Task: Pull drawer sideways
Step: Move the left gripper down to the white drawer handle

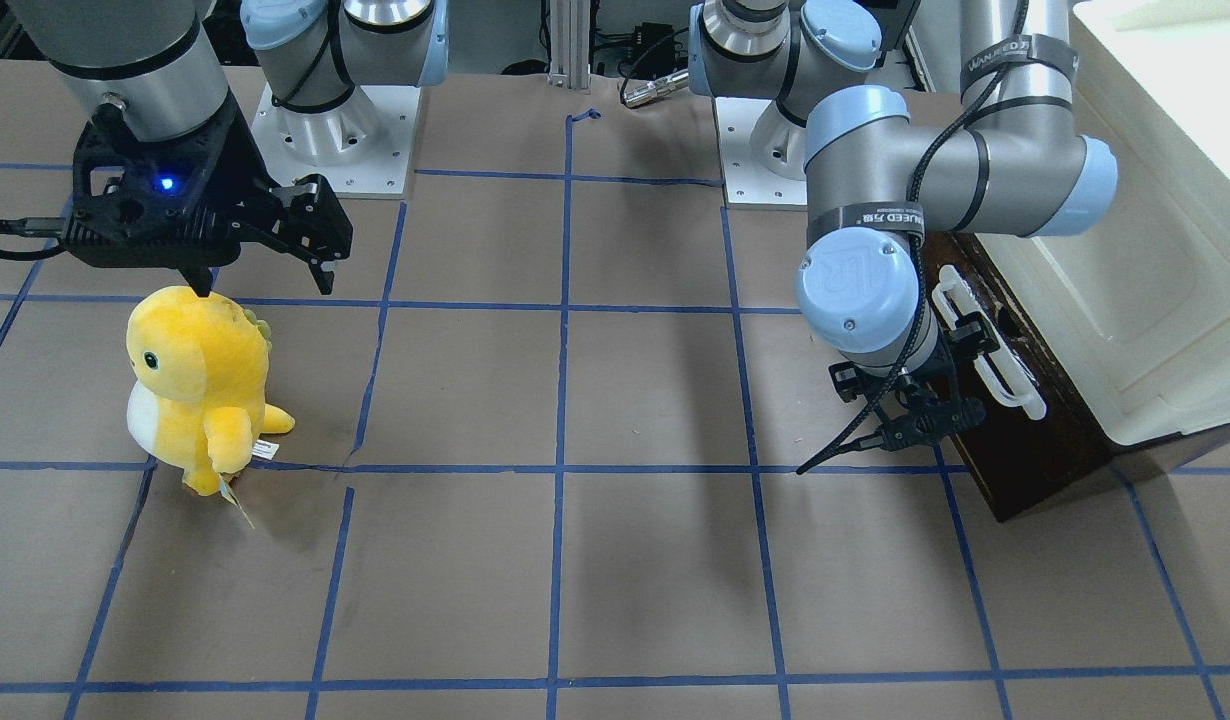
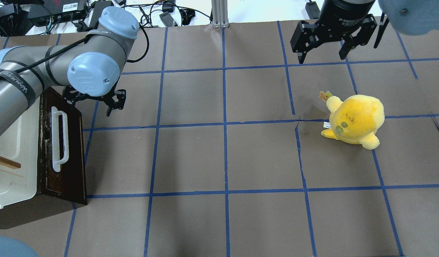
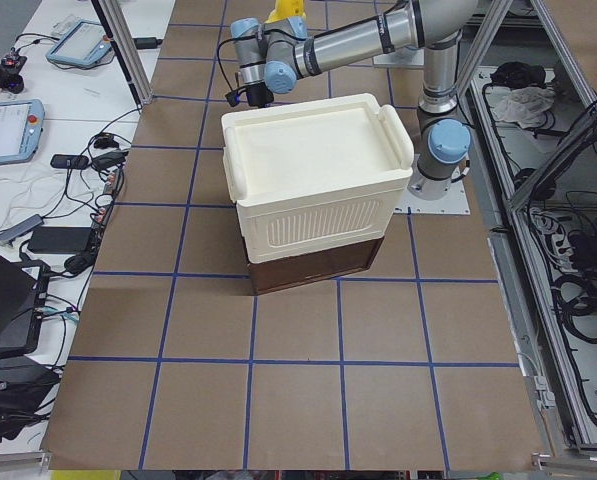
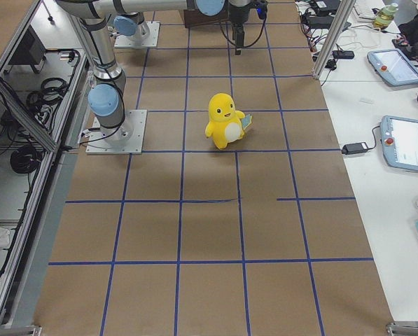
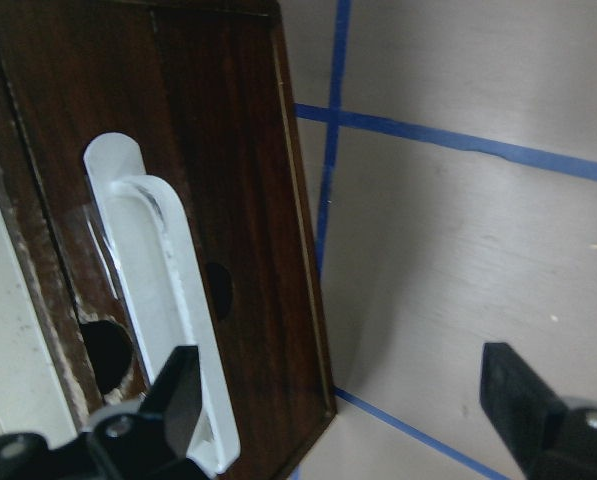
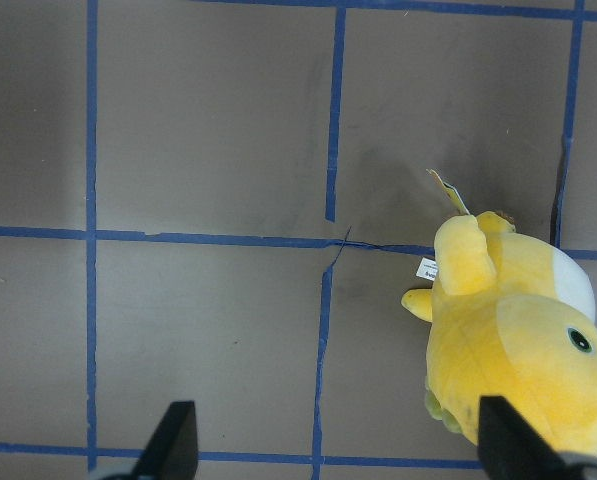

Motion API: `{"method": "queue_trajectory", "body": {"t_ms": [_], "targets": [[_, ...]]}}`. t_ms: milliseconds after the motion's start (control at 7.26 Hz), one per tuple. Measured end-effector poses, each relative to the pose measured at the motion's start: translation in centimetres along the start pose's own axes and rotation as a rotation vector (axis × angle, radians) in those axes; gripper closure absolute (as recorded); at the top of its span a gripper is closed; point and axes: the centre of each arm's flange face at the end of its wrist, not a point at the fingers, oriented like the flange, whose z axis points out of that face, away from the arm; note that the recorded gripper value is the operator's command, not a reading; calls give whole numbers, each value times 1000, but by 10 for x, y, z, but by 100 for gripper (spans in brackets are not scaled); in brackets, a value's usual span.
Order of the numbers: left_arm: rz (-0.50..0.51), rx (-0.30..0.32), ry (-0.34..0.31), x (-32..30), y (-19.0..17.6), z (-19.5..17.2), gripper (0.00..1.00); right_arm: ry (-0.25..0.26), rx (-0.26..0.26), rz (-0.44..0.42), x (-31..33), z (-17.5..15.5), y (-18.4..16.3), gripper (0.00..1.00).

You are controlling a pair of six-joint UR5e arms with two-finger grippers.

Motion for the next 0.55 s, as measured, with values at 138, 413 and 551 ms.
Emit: {"method": "queue_trajectory", "body": {"t_ms": [138,413,551], "targets": [[16,-1,-52,3,-5,8,0,1,0,0,0,0,0,0],[34,-1,-118,7,-10,17,0,0,0,0,0,0,0,0],[29,2,-158,7,-14,22,0,1,0,0,0,0,0,0]]}}
